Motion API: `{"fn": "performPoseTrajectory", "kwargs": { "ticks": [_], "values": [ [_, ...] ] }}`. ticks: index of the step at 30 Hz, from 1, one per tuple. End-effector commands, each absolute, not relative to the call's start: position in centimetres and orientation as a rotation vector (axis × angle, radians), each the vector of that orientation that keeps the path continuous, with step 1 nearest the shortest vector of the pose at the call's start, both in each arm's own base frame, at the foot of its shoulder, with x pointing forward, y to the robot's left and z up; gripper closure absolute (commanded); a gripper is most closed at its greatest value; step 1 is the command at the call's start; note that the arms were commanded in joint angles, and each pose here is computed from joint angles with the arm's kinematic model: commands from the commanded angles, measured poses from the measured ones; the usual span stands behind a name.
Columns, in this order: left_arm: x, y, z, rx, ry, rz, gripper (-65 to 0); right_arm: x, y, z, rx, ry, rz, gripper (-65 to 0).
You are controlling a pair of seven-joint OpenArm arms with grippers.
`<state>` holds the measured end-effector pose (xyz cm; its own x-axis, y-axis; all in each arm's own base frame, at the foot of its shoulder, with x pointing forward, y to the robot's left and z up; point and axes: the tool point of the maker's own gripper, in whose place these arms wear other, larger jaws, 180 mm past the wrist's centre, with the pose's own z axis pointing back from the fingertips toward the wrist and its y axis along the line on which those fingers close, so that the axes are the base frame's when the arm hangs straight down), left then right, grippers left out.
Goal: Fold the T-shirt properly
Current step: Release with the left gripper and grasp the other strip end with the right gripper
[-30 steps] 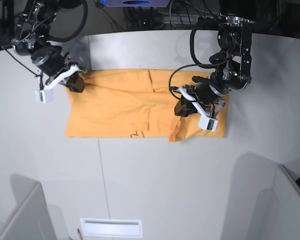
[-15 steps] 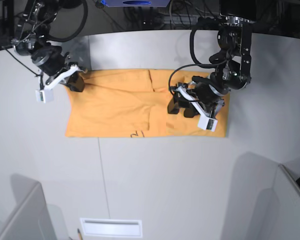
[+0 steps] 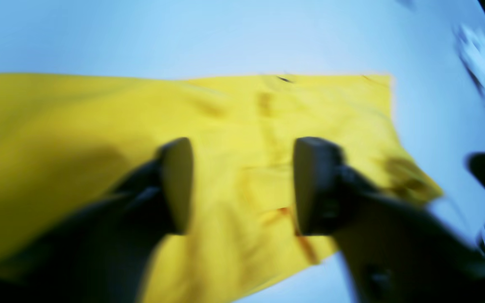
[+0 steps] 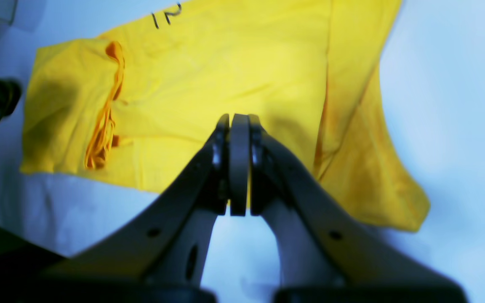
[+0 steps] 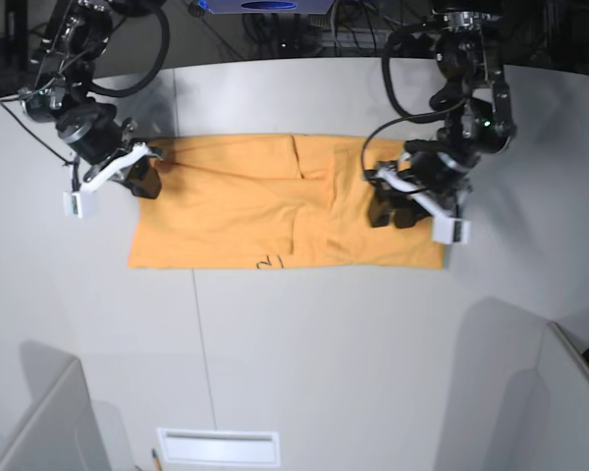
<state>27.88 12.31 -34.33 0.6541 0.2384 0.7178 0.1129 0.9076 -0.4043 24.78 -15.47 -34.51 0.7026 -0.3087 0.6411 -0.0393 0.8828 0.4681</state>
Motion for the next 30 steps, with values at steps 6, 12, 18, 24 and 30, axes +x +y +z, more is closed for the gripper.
{"fn": "performPoseTrajectory", "kwargs": {
  "ticks": [6,12,18,24,30],
  "values": [
    [25.8,22.1,-33.2,-0.244,-0.933,0.259,0.0,27.0,-18.1,-34.6,0.475,-0.727,-0.196,-17.6],
    [22.2,29.6,-32.5,-0.058,-0.911,0.271,0.0,28.7,-20.7,-38.2,0.556,-0.604,-0.366,-39.2],
    [19.8,33.8,-30.4,0.054,-0.946,0.197,0.0,30.6,-22.9,-39.8,0.592,-0.543,-0.432,-39.2],
    [18.7,36.6,-30.2,0.109,-0.932,0.223,0.0,29.1,-21.3,-42.8,0.592,-0.397,-0.369,-39.0],
    [18.5,37.7,-31.0,0.109,-0.907,0.245,0.0,27.2,-17.8,-44.6,0.612,-0.305,-0.291,-39.0]
  ]
}}
